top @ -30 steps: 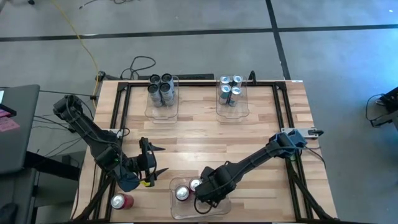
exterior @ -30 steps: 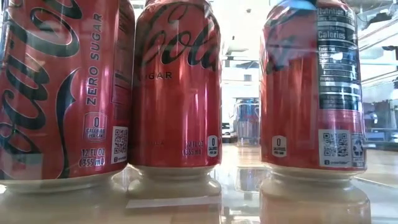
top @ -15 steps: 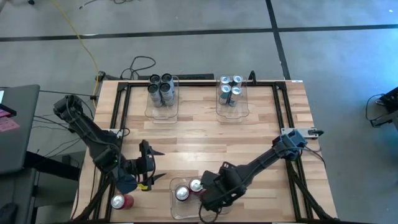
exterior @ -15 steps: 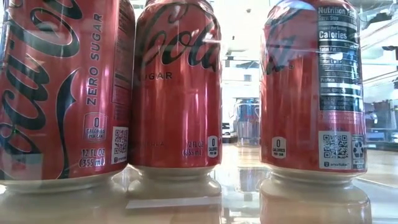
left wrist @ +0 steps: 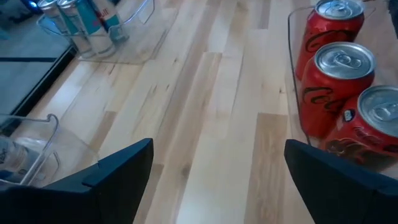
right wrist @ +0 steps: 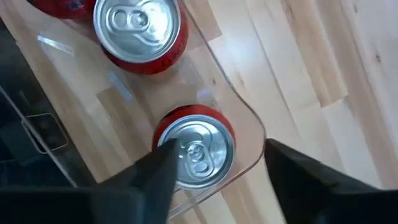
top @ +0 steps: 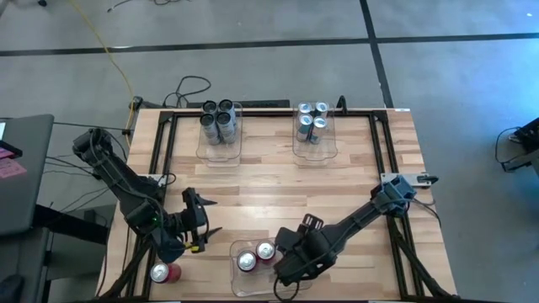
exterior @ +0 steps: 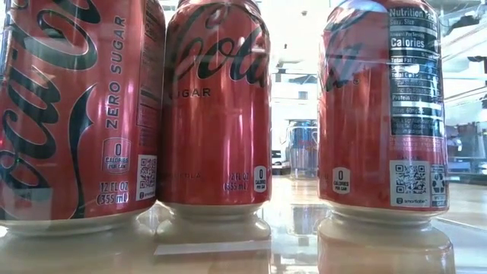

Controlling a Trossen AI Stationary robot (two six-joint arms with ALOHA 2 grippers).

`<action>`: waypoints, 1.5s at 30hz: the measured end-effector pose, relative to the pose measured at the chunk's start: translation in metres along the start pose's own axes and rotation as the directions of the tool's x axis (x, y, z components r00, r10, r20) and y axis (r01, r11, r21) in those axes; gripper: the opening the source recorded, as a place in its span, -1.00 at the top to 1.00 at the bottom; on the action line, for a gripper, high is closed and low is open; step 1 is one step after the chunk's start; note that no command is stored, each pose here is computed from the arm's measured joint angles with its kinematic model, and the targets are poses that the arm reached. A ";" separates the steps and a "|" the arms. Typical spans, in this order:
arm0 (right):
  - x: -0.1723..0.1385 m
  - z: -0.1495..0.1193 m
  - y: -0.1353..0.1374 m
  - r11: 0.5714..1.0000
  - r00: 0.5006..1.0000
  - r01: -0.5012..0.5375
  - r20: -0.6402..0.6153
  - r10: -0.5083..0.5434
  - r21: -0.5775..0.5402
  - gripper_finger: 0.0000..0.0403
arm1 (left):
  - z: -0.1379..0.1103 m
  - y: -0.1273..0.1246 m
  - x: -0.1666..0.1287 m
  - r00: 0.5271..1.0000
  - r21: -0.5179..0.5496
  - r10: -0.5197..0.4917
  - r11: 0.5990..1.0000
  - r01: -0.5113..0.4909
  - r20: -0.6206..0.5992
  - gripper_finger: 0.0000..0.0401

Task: Sort soda cans
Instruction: Put the red and black soda can into the bottom transparent bin

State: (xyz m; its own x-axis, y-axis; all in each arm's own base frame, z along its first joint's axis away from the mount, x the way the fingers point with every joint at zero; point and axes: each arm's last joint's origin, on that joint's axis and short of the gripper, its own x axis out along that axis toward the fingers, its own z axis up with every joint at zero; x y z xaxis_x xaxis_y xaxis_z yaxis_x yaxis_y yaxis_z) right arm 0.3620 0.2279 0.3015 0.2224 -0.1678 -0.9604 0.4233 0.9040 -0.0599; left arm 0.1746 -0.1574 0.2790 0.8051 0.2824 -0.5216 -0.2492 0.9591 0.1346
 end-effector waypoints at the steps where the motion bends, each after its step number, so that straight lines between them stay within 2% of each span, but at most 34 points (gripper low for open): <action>1: 0.000 0.000 0.000 1.000 1.000 0.001 0.000 -0.001 0.005 -0.12 | 0.000 0.000 0.000 1.000 0.002 0.001 1.000 -0.001 -0.001 -0.76; 6: 0.000 0.002 0.004 0.999 0.999 -0.034 0.025 0.033 0.021 0.51 | -0.001 -0.001 0.000 0.999 0.008 -0.028 1.000 0.029 -0.027 -0.60; 9: 0.000 0.005 0.007 0.999 0.996 -0.047 0.081 0.047 0.003 0.86 | -0.002 -0.003 -0.002 0.984 0.016 -0.129 0.991 0.131 -0.121 -0.42; 11: -0.004 0.004 0.007 1.000 0.988 -0.010 0.151 0.013 -0.021 0.95 | -0.001 -0.005 -0.006 0.949 0.000 -0.230 0.972 0.236 -0.215 -0.32; 15: -0.021 0.003 -0.005 0.997 0.958 0.077 0.278 -0.070 -0.014 0.83 | 0.006 -0.007 -0.018 0.818 -0.094 -0.417 0.905 0.415 -0.397 -0.24; 18: -0.032 0.003 -0.012 0.993 0.931 0.114 0.349 -0.112 0.013 0.73 | 0.010 -0.008 -0.028 0.663 -0.233 -0.544 0.833 0.502 -0.515 -0.24; 20: -0.034 0.004 -0.014 0.990 0.911 0.138 0.389 -0.138 0.028 0.70 | 0.011 -0.010 -0.034 0.554 -0.345 -0.612 0.784 0.516 -0.564 -0.24; 22: -0.035 0.003 -0.013 0.987 0.897 0.155 0.414 -0.154 0.031 0.69 | 0.011 -0.014 -0.040 0.498 -0.430 -0.649 0.758 0.491 -0.576 -0.24; 26: -0.034 0.000 -0.010 0.983 0.882 0.183 0.437 -0.175 0.025 0.68 | 0.007 -0.024 -0.051 0.464 -0.528 -0.685 0.728 0.436 -0.561 -0.29; 32: -0.018 -0.006 -0.007 0.971 0.868 0.237 0.443 -0.225 0.029 0.68 | 0.002 -0.028 -0.060 0.439 -0.611 -0.689 0.721 0.328 -0.577 -0.47; 35: -0.012 -0.007 -0.006 0.969 0.868 0.241 0.437 -0.237 0.047 0.68 | 0.000 -0.028 -0.064 0.359 -0.662 -0.704 0.705 0.254 -0.613 -0.53; 37: -0.009 -0.008 -0.006 0.968 0.868 0.244 0.433 -0.242 0.052 0.68 | -0.002 -0.025 -0.064 0.330 -0.671 -0.683 0.722 0.168 -0.652 -0.54; 42: -0.001 -0.010 -0.005 0.965 0.868 0.254 0.425 -0.256 0.062 0.68 | -0.016 -0.012 -0.067 0.282 -0.579 -0.552 0.815 -0.016 -0.785 -0.51; 45: 0.004 -0.013 -0.004 0.963 0.868 0.265 0.422 -0.262 0.052 0.68 | -0.019 -0.012 -0.071 0.271 -0.564 -0.531 0.824 -0.058 -0.803 -0.51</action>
State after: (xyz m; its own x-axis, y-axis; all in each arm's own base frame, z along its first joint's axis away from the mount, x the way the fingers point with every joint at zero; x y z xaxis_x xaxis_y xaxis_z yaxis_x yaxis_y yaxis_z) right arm 0.3502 0.2291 0.2948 0.4525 -0.5481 -0.7035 0.5122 0.8055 -0.2981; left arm 0.1103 -0.1891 0.2986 -0.0820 -0.4502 -0.8891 -0.5554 0.7614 -0.3343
